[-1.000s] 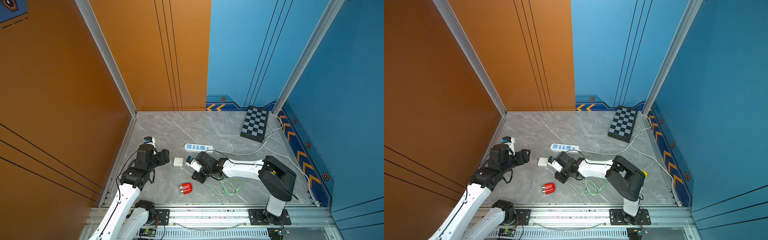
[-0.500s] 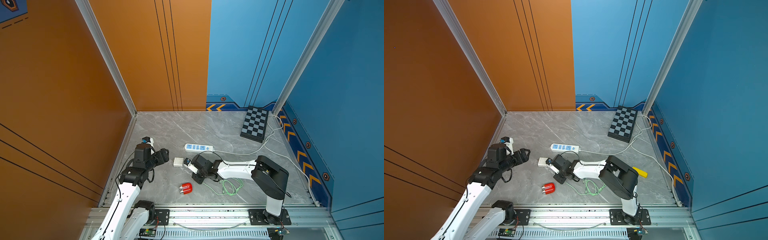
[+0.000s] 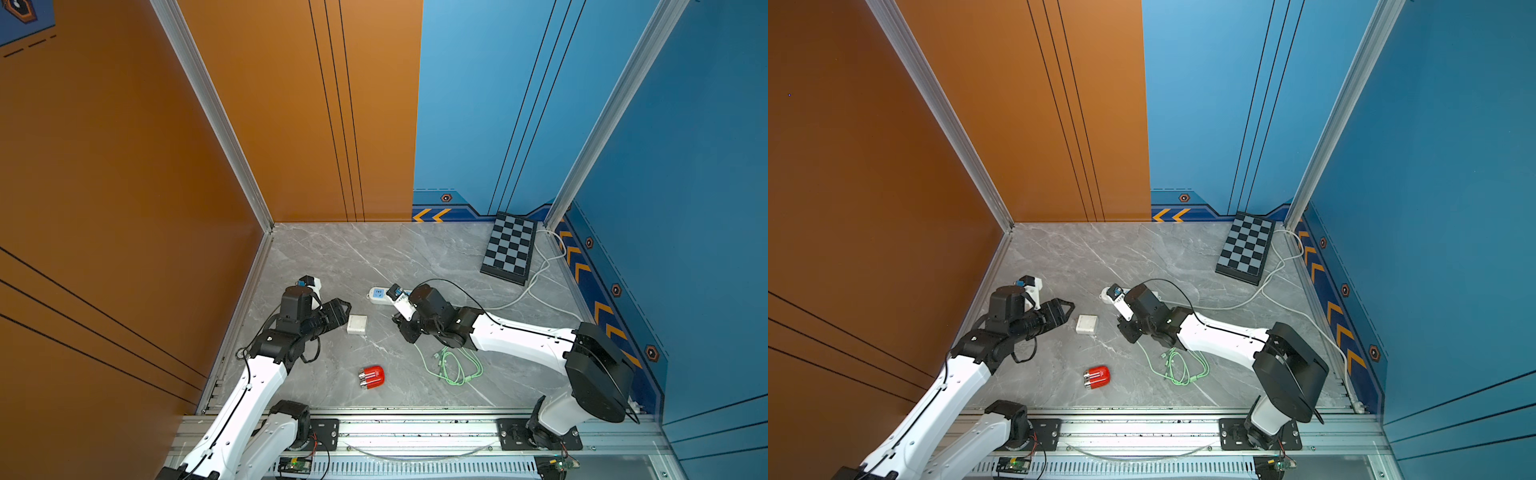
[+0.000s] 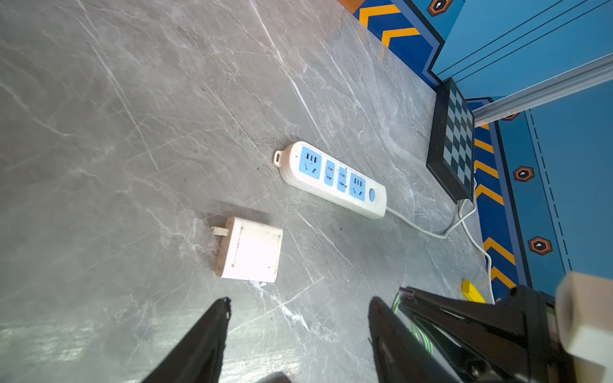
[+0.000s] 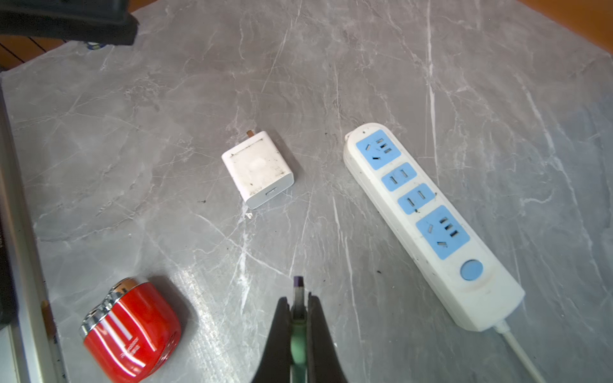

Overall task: Charge the electric shaver
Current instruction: Pick up the charging cable from the center of the board, then place the charging cable at the center of the board.

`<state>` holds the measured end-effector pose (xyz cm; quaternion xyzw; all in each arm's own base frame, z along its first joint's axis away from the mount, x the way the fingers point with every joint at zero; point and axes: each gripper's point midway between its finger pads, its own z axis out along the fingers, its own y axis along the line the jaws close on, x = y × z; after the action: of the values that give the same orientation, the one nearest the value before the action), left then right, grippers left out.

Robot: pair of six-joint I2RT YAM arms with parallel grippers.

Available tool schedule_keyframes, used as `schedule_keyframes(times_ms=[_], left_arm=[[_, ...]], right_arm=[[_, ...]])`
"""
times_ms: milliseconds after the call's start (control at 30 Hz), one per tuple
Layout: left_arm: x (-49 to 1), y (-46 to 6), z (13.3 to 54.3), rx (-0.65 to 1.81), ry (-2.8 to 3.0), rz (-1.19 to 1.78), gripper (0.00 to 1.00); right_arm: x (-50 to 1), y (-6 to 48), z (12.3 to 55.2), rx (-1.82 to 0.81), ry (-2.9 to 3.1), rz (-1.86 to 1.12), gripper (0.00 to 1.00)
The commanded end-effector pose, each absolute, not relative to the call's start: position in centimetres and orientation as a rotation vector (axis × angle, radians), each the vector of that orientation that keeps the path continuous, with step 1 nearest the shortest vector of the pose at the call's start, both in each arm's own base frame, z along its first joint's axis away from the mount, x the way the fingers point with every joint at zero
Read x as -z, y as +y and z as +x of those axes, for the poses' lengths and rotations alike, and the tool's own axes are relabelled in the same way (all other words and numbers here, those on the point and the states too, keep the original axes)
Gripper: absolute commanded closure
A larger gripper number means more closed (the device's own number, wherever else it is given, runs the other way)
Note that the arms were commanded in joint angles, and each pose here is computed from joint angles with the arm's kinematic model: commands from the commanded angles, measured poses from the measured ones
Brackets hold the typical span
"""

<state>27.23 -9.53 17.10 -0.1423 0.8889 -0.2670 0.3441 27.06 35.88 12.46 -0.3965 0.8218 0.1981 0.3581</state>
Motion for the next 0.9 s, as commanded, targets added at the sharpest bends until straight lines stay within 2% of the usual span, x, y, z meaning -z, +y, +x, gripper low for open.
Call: schedule_keyframes(times_ms=[0, 333, 367, 500, 600, 700, 867], left_arm=[[-16.8, -9.7, 27.5, 0.686, 2.300, -0.345, 0.32], [-16.0, -9.0, 27.4, 0.622, 2.323, -0.332, 0.32], [-15.9, -9.0, 27.4, 0.620, 2.326, -0.334, 0.32], [-15.8, -9.0, 27.4, 0.614, 2.333, -0.323, 0.32], [-15.8, -9.1, 27.5, 0.613, 2.338, -0.315, 0.32], [-15.7, -9.2, 27.6, 0.612, 2.345, -0.309, 0.32], [-15.7, -9.4, 27.6, 0.618, 2.349, -0.300, 0.32]], right_arm=[[-7.6, 35.4, 27.0, -0.497, 2.238, -1.027, 1.00], [-2.8, 37.3, 28.2, -0.481, 2.355, -1.021, 1.00], [-2.6, 37.2, 28.2, -0.475, 2.364, -1.017, 0.97], [-2.8, 36.4, 27.9, -0.457, 2.380, -0.993, 0.72], [-3.7, 35.4, 27.5, -0.455, 2.380, -0.960, 0.62], [-4.4, 34.6, 27.0, -0.460, 2.380, -0.935, 0.61], [-4.0, 34.0, 26.5, -0.471, 2.390, -0.912, 0.68]])
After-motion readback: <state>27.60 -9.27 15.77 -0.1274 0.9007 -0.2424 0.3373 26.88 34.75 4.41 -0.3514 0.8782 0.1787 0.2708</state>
